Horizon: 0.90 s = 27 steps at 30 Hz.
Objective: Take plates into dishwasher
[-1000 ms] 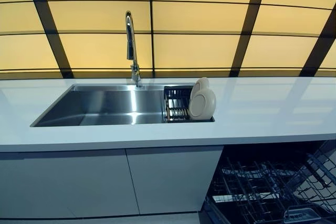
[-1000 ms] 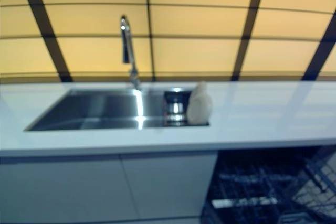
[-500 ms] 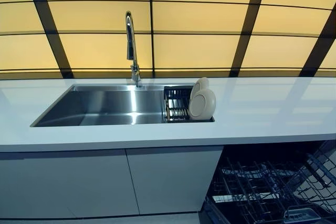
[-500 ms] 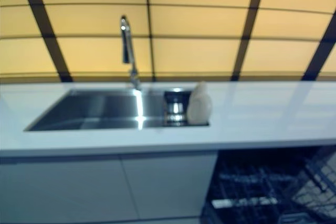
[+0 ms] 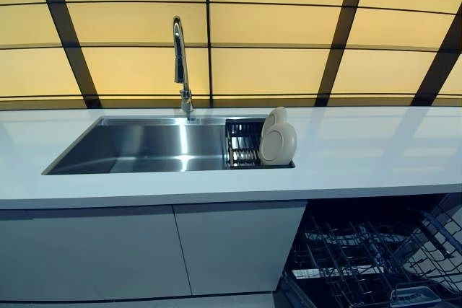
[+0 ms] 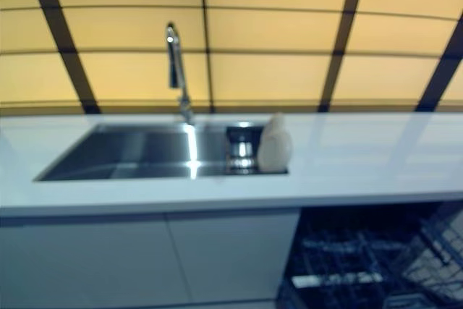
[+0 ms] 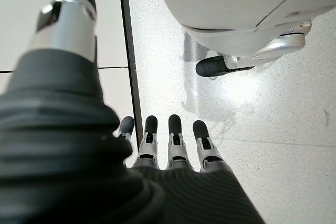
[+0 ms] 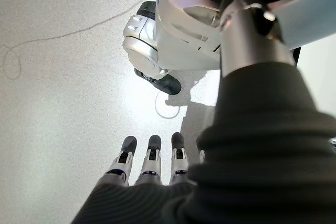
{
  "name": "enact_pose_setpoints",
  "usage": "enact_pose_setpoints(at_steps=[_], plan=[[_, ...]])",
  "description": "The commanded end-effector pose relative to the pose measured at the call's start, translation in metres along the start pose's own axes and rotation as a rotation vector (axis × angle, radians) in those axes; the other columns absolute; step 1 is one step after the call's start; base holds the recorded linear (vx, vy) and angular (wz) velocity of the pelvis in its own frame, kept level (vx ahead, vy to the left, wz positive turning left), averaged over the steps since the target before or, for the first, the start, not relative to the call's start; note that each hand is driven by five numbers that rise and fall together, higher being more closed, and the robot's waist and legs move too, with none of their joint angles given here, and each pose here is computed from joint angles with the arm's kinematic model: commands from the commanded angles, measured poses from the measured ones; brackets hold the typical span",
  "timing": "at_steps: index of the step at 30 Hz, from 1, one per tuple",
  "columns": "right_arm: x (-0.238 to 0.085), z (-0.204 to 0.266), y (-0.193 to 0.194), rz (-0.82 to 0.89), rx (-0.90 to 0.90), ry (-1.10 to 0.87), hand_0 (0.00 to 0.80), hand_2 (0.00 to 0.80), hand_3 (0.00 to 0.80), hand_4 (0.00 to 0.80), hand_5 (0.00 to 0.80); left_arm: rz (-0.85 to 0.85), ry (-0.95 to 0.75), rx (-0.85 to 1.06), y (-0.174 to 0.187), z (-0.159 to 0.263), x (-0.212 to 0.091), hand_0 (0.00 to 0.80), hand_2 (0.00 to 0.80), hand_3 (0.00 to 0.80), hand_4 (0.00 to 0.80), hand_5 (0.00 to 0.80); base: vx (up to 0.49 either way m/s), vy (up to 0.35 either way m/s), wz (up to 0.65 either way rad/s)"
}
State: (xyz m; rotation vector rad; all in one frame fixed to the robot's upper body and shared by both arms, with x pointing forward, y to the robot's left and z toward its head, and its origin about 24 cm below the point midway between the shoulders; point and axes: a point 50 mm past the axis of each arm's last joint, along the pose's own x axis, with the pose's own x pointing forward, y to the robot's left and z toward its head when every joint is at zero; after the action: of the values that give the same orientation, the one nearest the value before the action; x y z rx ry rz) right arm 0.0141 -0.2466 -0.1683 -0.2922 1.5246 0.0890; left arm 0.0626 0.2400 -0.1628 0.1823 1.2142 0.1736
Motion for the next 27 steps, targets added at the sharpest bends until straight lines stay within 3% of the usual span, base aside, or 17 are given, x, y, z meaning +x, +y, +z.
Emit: enact_pose_setpoints(at_steps=[1, 17, 27], plan=[[0.002, 0.029, 0.001, -0.001, -0.002, -0.051, 0.000, 0.000, 0.000, 0.000, 0.000, 0.029, -0.067, -0.026, 0.003, 0.032, 0.007, 0.000, 0.000, 0.000, 0.000, 0.000, 0.000, 0.000, 0.00], [0.002, 0.022, 0.005, 0.025, 0.039, 0.005, 0.000, 0.000, 0.000, 0.000, 0.000, 0.068, -0.074, 0.034, 0.005, 0.034, 0.007, 0.000, 0.000, 0.000, 0.000, 0.000, 0.000, 0.000, 0.00], [0.000, -0.016, 0.007, -0.023, 0.234, 0.170, 0.000, 0.000, 0.000, 0.000, 0.000, 0.077, -0.088, 0.051, 0.007, 0.033, 0.006, 0.000, 0.000, 0.000, 0.000, 0.000, -0.009, 0.018, -0.06]])
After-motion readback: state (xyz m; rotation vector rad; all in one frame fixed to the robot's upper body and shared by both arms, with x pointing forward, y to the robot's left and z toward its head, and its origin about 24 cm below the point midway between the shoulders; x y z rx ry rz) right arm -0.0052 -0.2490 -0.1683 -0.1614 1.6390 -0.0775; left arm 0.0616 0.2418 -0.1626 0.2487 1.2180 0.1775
